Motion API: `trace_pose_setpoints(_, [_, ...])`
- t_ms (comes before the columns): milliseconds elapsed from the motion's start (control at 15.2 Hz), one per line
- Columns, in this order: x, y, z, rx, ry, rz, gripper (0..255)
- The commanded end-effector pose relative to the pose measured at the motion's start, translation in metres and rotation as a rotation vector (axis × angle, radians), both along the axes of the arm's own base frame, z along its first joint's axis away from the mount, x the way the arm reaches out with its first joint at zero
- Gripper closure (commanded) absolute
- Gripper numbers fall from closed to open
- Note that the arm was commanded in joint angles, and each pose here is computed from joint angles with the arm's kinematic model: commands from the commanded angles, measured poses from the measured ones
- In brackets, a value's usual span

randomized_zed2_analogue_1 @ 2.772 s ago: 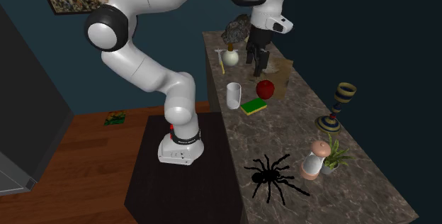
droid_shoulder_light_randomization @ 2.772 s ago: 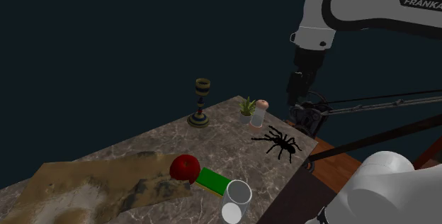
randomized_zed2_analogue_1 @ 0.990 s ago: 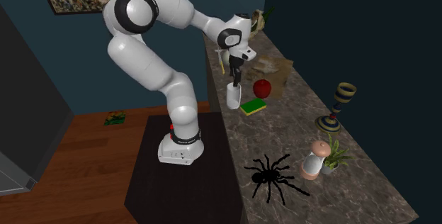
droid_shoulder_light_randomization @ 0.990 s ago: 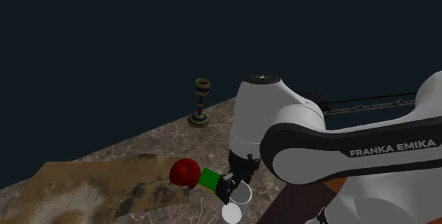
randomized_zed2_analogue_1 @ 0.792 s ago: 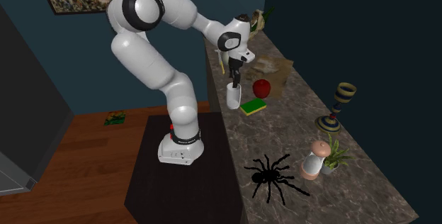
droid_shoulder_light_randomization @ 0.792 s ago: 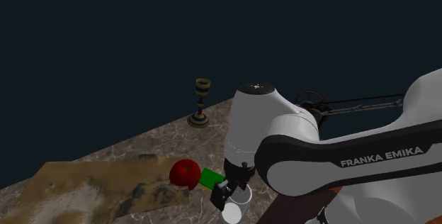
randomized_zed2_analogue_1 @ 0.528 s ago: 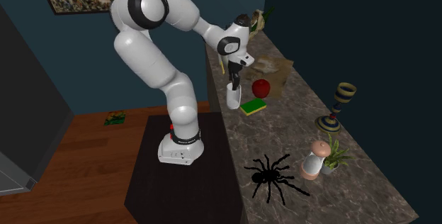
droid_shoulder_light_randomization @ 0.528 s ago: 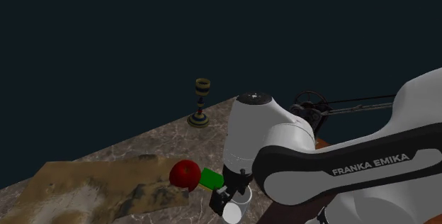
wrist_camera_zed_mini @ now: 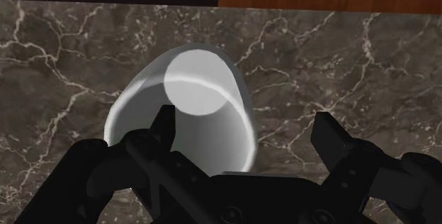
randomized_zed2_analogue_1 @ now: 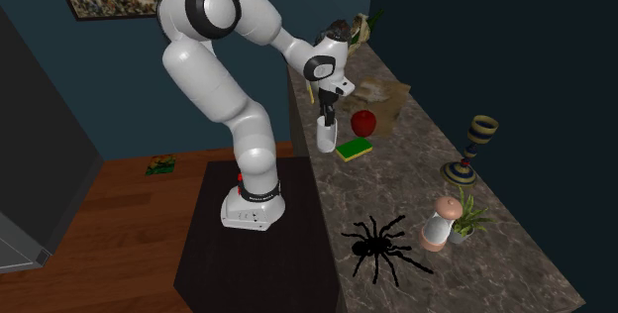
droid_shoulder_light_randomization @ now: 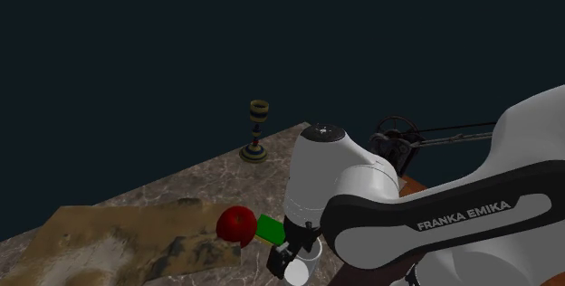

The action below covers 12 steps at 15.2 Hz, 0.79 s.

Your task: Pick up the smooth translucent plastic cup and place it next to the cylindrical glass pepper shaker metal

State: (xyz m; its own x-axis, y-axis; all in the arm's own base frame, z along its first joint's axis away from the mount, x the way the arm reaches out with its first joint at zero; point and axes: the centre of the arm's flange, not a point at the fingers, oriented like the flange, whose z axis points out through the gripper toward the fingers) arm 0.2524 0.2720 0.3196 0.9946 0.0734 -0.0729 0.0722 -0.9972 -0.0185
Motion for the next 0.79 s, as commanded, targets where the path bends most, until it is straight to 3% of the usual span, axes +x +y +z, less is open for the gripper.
trace_pose_setpoints(0, [0.0, 0.0, 0.0, 0.0, 0.0, 0.0, 0])
trace_pose_setpoints(66, [0.0, 0.0, 0.0, 0.0, 0.0, 0.0, 255])
trace_pose_setpoints(726, [0.0, 0.0, 0.0052, 0.0, 0.0, 0.0, 255])
